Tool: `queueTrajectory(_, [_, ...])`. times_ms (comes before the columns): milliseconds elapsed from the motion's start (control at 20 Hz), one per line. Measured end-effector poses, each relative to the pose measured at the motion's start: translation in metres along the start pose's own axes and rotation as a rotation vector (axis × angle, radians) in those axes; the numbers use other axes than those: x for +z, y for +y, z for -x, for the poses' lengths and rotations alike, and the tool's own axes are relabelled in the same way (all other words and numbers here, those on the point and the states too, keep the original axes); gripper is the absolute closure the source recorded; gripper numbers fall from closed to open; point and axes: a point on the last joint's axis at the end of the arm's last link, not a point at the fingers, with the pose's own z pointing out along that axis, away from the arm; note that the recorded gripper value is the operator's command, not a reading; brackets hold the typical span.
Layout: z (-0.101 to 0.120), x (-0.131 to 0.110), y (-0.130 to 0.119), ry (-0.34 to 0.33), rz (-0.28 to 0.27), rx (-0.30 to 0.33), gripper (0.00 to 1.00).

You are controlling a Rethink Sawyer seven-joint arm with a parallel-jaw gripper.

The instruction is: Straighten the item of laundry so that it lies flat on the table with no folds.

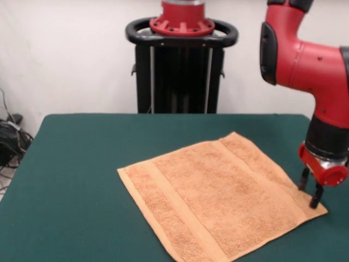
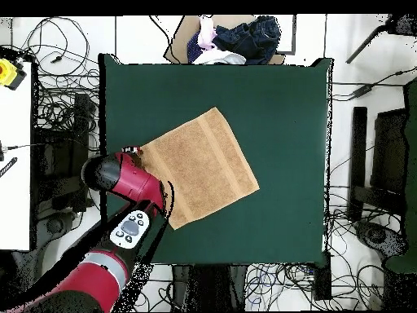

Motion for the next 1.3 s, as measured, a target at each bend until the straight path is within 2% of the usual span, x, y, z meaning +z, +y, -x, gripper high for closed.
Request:
queueTrajectory(200, [0.001, -0.001, 0.006, 0.009, 0.008, 0.058, 0.0])
queueTrajectory(500, [0.021, -0.019, 0.017, 0.026, 0.031, 0.11, 0.0])
queueTrajectory(600, [0.039, -0.034, 0.022, 0.038, 0.045, 0.156, 0.0])
queueTrajectory(750, [0.084, -0.065, 0.023, 0.043, 0.066, 0.245, 0.0])
queueTrajectory(900, [0.108, -0.084, 0.018, 0.044, 0.072, 0.286, 0.0])
queueTrajectory(1000, [0.13, -0.107, 0.009, 0.047, 0.077, 0.32, 0.0])
queueTrajectory(1100, [0.136, -0.117, 0.005, 0.048, 0.08, 0.329, 0.0])
queueTrajectory(1150, [0.141, -0.131, -0.002, 0.051, 0.086, 0.334, 0.0])
queueTrajectory(1300, [0.143, -0.145, -0.011, 0.052, 0.088, 0.321, 0.0])
